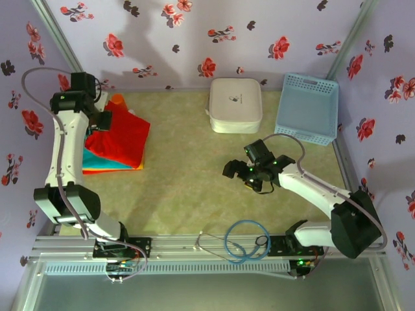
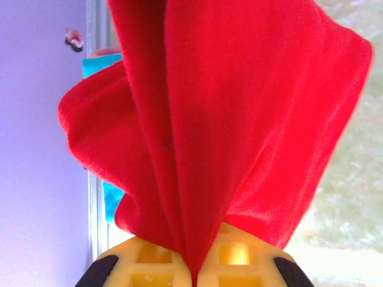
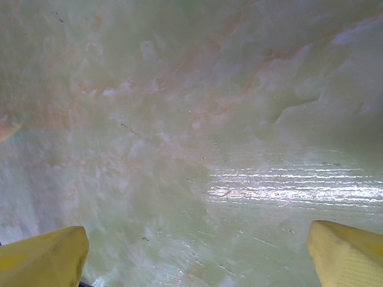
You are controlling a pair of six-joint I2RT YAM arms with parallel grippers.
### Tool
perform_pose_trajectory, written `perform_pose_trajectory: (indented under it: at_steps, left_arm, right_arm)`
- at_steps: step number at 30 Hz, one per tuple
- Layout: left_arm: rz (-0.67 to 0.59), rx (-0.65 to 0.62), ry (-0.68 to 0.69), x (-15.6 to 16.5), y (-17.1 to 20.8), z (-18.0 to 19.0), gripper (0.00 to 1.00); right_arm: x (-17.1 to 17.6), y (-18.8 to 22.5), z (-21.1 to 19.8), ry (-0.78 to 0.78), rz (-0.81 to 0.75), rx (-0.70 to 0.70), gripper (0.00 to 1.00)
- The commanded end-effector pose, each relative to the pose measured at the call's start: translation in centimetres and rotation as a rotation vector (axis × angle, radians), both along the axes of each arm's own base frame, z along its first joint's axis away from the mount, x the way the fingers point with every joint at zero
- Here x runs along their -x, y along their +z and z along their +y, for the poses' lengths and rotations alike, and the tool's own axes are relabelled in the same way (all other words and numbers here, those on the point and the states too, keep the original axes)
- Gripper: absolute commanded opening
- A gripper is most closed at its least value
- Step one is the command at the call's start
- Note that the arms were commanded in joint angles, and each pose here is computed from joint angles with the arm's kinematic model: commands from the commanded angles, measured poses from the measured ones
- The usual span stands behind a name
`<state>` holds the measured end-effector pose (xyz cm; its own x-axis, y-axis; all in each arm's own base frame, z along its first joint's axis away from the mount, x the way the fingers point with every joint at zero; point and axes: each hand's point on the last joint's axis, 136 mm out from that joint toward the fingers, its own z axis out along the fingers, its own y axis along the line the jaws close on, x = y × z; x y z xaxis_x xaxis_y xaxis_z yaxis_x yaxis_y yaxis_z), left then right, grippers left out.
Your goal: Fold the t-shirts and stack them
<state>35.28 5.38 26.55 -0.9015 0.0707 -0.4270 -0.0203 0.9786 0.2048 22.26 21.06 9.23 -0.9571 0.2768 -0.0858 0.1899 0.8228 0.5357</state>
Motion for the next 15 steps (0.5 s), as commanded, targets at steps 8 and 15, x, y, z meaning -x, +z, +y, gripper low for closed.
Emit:
perform_pose_trajectory:
  at_steps: [8, 15]
  left_arm:
    - [-0.051, -0.004, 0.219, 0.1, -1.5, 5.8, 0.00]
    - [-0.009, 0.011, 0.250, -0.8, -3.6, 6.6, 0.00]
  right_arm:
    - [0.1, -0.5, 0.3, 0.021, 0.018, -0.009, 0.95]
    - [0.1, -0.2, 0.4, 0.018, 0.010, -0.016, 0.94]
